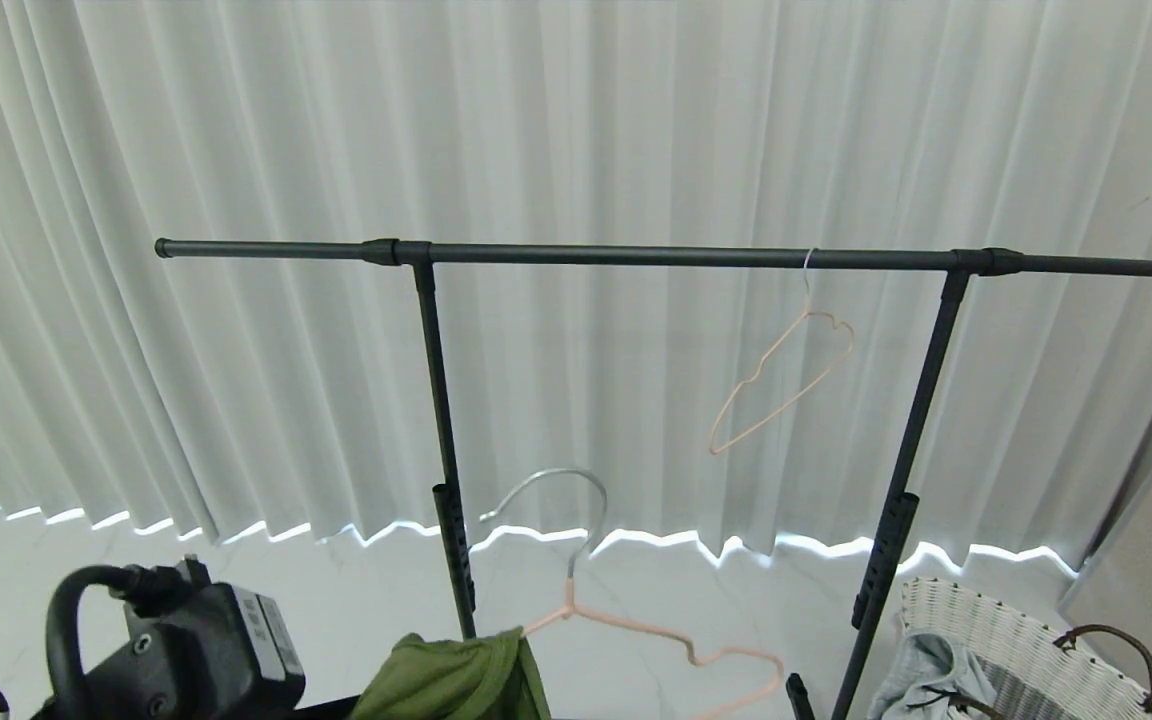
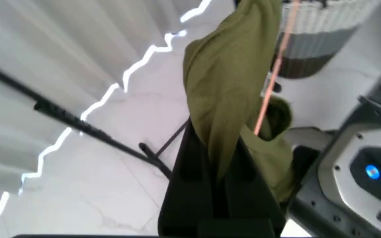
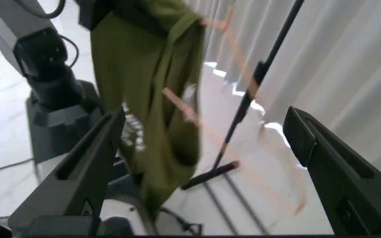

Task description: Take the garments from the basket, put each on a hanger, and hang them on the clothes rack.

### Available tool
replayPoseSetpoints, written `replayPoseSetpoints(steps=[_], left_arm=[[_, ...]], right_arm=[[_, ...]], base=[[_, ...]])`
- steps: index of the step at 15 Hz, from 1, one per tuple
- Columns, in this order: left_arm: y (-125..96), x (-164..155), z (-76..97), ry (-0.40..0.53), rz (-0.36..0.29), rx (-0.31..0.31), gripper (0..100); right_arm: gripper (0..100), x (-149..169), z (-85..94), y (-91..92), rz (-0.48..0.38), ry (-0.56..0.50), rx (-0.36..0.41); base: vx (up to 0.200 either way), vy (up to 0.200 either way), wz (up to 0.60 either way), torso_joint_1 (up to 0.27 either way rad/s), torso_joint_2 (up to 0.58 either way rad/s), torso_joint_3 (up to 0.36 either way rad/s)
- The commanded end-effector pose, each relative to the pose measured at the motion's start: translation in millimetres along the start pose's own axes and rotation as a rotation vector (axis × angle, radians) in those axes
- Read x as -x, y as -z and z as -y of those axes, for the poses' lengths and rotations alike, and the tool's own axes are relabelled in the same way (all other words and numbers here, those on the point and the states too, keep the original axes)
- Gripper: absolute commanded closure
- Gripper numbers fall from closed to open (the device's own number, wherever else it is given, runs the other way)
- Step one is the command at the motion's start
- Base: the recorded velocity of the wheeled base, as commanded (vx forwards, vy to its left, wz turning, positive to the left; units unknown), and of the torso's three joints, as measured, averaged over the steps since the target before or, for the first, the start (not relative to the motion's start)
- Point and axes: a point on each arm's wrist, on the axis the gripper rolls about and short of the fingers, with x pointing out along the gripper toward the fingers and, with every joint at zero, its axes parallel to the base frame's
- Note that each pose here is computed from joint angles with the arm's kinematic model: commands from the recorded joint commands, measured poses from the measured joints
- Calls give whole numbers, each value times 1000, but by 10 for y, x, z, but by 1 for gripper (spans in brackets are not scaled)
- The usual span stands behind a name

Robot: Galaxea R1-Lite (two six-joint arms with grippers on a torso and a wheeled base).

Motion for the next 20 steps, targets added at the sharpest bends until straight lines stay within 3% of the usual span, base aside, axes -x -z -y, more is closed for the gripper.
replayPoseSetpoints(steps=[1,5,9,13,16,20], left_arm=[[-109,10,-90,-51,30,74,100],[-368,118,-165,-74,134,138,100],[-373,305,-188,-76,207,141,100],[-381,410,-189,-71,249,88,100],[-380,430,-186,-72,256,35,100],[-418,458,-159,-46,277,23,100]], right_arm=[[0,-228,-104,96,-77,12,-54],[0,-765,-256,95,-117,78,-293],[0,-1192,76,121,-101,260,-441],[0,-1374,183,304,-145,332,-480],[0,-1511,214,316,-141,351,-481],[0,-1613,191,328,-133,363,-476]], base=[[0,0,0,0,0,0],[0,0,0,0,0,0],[0,0,0,0,0,0],[0,0,0,0,0,0],[0,0,0,0,0,0],[0,0,0,0,0,0]])
